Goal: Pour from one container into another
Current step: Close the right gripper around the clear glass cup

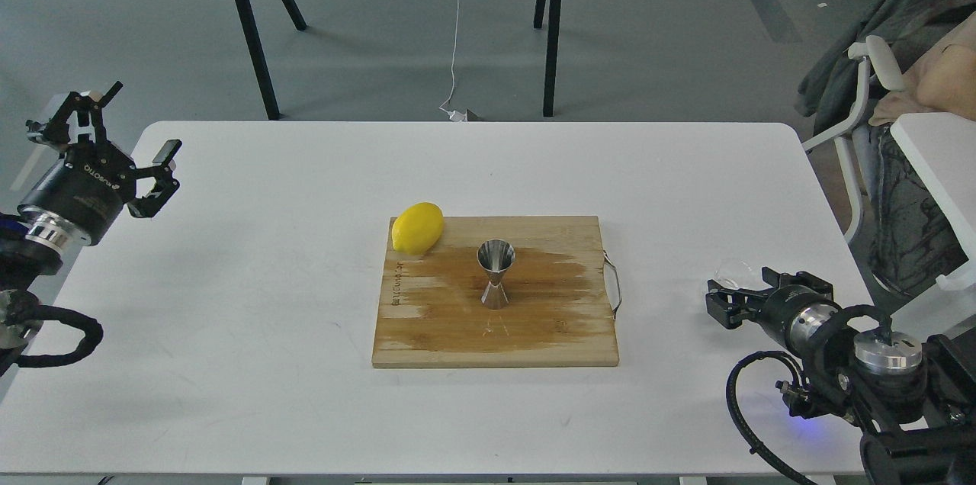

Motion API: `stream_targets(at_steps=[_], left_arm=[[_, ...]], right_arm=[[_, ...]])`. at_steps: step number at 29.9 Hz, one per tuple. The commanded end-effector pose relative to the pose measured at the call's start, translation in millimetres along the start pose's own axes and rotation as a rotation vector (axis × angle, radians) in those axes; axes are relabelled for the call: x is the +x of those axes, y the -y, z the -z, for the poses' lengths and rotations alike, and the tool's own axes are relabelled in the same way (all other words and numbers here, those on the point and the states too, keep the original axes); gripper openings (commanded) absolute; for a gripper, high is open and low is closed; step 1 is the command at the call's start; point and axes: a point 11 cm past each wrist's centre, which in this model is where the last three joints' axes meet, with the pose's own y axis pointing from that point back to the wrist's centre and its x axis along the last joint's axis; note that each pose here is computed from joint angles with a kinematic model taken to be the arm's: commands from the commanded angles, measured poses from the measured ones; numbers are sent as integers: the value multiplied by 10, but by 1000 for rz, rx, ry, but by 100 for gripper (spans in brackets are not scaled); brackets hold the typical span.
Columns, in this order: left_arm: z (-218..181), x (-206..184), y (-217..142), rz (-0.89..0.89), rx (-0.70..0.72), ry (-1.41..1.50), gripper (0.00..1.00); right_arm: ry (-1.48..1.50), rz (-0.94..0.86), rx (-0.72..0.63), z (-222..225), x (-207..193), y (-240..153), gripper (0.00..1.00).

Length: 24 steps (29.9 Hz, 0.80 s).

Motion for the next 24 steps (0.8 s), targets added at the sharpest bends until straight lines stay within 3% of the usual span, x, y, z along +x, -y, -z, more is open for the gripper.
stream_targets(at_steps=[1,10,24], left_arm=[[1,3,-1,-1,0,0,99],[-5,33,-8,-10,0,5,99],[-10,62,-18,-18,0,8,99]], right_arm=[[1,0,-1,-7,1,2,78],[2,-2,1,-7,8,13,77],[4,19,-1,-27,-7,22,65]])
